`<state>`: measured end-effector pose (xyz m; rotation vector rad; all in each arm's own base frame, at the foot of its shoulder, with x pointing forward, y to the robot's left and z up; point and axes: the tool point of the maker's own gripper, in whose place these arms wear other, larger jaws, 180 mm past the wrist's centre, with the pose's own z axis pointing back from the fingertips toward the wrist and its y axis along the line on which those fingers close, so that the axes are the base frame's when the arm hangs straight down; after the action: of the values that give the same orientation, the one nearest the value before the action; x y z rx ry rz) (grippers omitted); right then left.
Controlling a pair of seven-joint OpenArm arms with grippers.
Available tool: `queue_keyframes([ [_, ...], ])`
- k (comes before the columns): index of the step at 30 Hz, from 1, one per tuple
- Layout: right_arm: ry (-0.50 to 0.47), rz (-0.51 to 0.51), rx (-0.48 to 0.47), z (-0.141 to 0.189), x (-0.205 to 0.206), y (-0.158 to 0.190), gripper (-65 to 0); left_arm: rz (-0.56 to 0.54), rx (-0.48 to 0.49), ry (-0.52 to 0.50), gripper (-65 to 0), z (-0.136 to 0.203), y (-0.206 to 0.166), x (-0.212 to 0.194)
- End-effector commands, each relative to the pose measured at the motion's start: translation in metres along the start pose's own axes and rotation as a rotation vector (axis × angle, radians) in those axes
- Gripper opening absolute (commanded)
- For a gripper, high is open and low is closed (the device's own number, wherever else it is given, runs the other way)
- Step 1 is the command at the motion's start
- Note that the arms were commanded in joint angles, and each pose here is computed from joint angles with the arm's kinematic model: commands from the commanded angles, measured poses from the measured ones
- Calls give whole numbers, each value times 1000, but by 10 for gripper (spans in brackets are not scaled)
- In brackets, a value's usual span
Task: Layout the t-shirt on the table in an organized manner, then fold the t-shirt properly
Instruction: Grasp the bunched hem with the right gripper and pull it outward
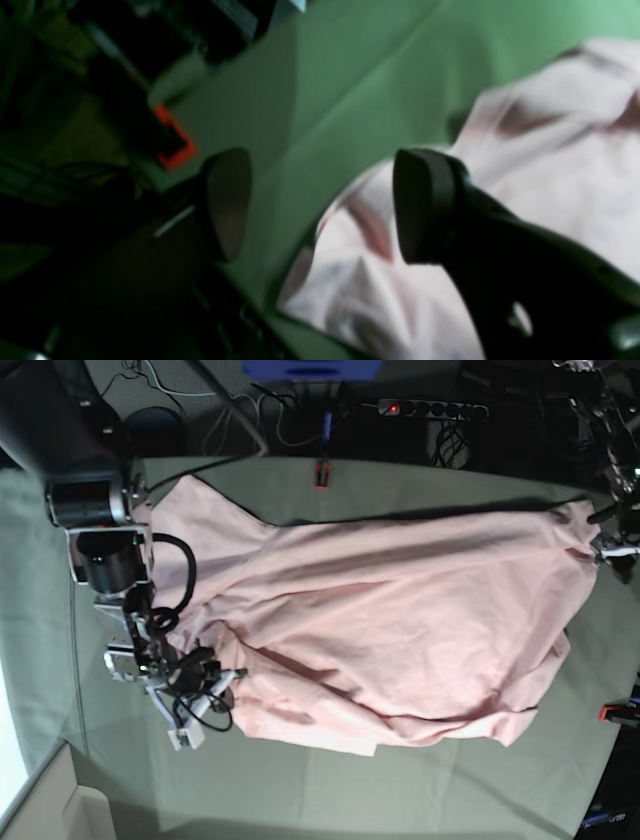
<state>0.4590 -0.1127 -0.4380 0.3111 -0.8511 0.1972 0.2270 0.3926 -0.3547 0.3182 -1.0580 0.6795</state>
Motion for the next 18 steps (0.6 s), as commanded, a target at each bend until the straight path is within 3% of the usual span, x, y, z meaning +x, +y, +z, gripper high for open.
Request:
queue_keyframes([
  [1,-89,12,2,2,40,-3,-650,-4,9,-69,-219,2,4,23],
  [10,-360,89,-21,26,158,-13,-650,0,11,-164,-218,14,6,58],
  [16,-428,108,-39,38,192,-21,-649,-3,12,-164,-216,13,6,59],
  [18,-419,109,-53,40,189,-29,-608,0,12,-165,-216,12,6,59],
])
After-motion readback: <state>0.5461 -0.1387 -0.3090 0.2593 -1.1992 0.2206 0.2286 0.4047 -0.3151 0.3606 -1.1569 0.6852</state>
